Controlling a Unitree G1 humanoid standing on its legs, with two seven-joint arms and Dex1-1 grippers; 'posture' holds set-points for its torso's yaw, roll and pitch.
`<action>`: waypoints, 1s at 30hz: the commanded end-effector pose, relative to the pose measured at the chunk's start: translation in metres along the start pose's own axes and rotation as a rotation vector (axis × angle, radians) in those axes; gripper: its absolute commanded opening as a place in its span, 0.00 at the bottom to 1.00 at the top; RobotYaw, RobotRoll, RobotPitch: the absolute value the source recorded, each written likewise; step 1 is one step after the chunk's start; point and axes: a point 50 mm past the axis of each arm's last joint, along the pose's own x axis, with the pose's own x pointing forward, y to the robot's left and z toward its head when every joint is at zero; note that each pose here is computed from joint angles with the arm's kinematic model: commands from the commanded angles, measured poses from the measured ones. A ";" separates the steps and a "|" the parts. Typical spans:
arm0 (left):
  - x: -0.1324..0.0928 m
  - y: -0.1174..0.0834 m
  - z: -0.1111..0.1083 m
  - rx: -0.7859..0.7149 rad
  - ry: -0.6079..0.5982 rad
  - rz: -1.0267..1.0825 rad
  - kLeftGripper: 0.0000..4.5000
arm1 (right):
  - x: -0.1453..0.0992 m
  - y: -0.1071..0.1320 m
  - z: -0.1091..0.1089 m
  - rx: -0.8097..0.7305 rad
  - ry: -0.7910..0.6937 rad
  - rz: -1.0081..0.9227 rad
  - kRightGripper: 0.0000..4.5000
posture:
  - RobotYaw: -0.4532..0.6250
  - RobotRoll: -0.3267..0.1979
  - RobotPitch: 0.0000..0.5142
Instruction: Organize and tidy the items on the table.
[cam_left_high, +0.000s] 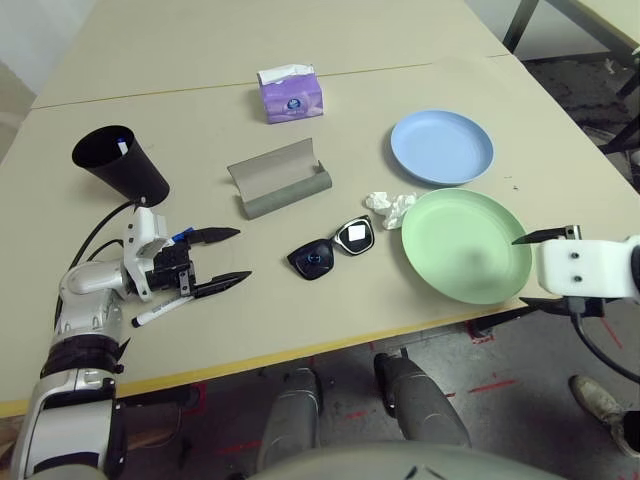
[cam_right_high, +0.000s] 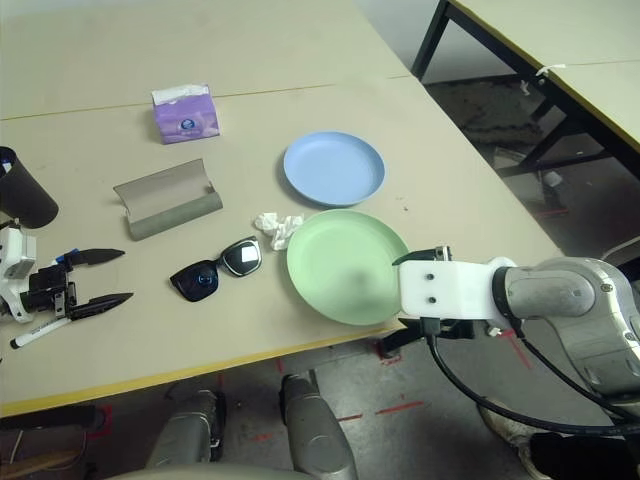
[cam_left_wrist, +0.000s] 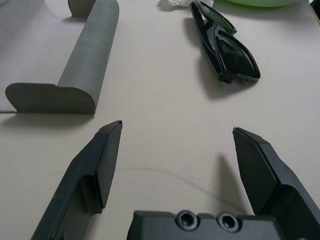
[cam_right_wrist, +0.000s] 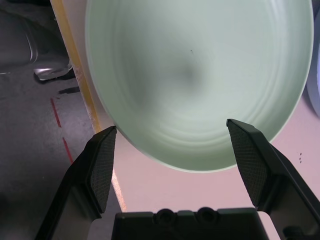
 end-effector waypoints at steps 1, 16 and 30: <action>-0.002 -0.004 -0.002 -0.009 0.012 -0.005 1.00 | 0.004 0.004 0.000 -0.002 -0.004 0.029 0.99 | 0.20 0.62 0.39; -0.003 -0.005 -0.002 -0.009 0.009 0.003 1.00 | 0.008 0.019 -0.016 0.004 0.036 0.072 0.99 | 0.20 0.62 0.39; -0.003 -0.006 -0.003 -0.013 0.007 0.007 1.00 | 0.015 0.013 -0.002 -0.026 -0.029 0.053 0.99 | 0.21 0.62 0.39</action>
